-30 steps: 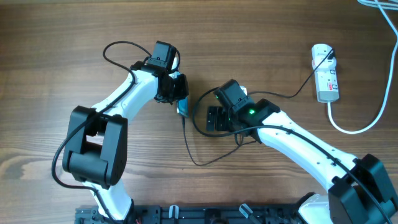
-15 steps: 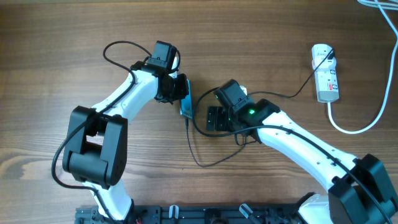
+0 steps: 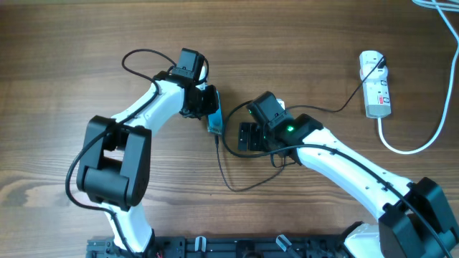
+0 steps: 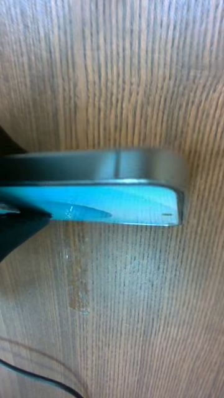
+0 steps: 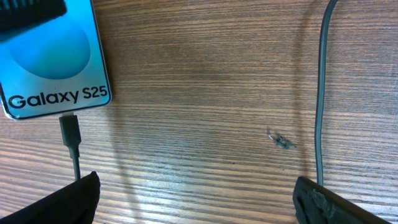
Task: Plug charger to phone and switch on socket
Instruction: 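Lower the plugged phone flat onto the table with the left gripper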
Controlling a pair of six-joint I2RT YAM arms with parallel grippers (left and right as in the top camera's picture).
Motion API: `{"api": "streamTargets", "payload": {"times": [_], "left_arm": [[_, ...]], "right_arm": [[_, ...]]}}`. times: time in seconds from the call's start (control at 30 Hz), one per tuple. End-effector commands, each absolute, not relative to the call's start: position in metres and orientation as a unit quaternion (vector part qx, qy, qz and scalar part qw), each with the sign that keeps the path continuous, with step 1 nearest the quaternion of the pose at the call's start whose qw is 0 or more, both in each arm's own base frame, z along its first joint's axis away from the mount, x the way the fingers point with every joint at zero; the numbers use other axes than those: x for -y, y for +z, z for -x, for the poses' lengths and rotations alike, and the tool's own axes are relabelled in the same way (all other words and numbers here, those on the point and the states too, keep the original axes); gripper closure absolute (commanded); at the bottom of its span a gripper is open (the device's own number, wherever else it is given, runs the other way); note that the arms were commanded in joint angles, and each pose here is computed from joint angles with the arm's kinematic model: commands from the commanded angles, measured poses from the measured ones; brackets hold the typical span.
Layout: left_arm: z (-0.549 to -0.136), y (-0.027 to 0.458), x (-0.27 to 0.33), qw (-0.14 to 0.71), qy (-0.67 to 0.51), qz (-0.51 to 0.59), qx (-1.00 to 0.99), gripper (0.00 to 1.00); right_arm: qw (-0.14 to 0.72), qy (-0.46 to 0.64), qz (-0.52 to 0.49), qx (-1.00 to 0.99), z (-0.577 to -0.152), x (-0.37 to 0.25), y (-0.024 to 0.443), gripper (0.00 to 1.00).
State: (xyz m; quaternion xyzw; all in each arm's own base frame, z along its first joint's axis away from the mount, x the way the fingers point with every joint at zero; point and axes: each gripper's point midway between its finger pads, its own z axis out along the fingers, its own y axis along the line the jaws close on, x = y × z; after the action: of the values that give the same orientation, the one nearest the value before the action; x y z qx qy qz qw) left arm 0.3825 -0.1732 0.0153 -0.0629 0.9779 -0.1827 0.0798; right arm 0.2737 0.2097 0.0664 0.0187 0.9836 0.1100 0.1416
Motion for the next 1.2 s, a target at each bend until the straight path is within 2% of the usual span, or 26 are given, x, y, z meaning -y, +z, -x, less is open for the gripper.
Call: {"api": "streamTargets", "payload": {"times": [0.0,0.07,0.17,0.23,0.4,0.8,0.87,0.97,1.07,1.1,1.17], "left_arm": [[-0.3733,-0.0092,0.1799,0.039,-0.202,0.069,-0.976,0.78],[-0.3739,-0.0077,0.1832,0.039,-0.211,0.068,-0.974,0.71],[-0.3770,-0.0062,0.1855,0.045,-0.218,0.066,-0.973,0.69],[-0.3808,-0.0052,0.1866,0.053,-0.220,0.064,-0.972,0.58],[-0.3823,-0.0047,0.1872,0.057,-0.222,0.063,-0.971,0.51],[-0.3823,-0.0047,0.1872,0.057,-0.222,0.063,-0.971,0.45],[-0.3823,-0.0047,0.1872,0.056,-0.222,0.063,-0.971,0.48],[-0.3823,-0.0047,0.1872,0.056,-0.222,0.063,-0.971,0.48],[-0.3823,-0.0047,0.1872,0.056,-0.222,0.063,-0.971,0.56],[-0.3823,-0.0047,0.1872,0.056,-0.222,0.063,-0.971,0.50],[-0.3823,-0.0047,0.1872,0.056,-0.222,0.063,-0.971,0.48]], "right_arm": [[0.161,0.108,-0.017,-0.981,-0.2825,-0.2092,0.0752,0.00],[0.161,0.108,-0.017,-0.981,-0.2826,-0.2092,0.0752,0.00],[0.161,0.108,-0.017,-0.981,-0.2826,-0.2092,0.0752,0.00],[0.161,0.108,-0.017,-0.981,-0.2825,-0.2092,0.0752,0.00],[0.161,0.108,-0.017,-0.981,-0.2825,-0.2091,0.0752,0.01],[0.161,0.108,-0.017,-0.981,-0.2824,-0.2092,0.0752,0.00],[0.161,0.108,-0.017,-0.981,-0.2824,-0.2092,0.0752,0.00],[0.161,0.108,-0.017,-0.981,-0.2824,-0.2092,0.0752,0.00],[0.161,0.108,-0.017,-0.981,-0.2824,-0.2092,0.0752,0.00],[0.161,0.108,-0.017,-0.981,-0.2825,-0.2092,0.0752,0.00],[0.161,0.108,-0.017,-0.981,-0.2824,-0.2092,0.0752,0.00]]}}
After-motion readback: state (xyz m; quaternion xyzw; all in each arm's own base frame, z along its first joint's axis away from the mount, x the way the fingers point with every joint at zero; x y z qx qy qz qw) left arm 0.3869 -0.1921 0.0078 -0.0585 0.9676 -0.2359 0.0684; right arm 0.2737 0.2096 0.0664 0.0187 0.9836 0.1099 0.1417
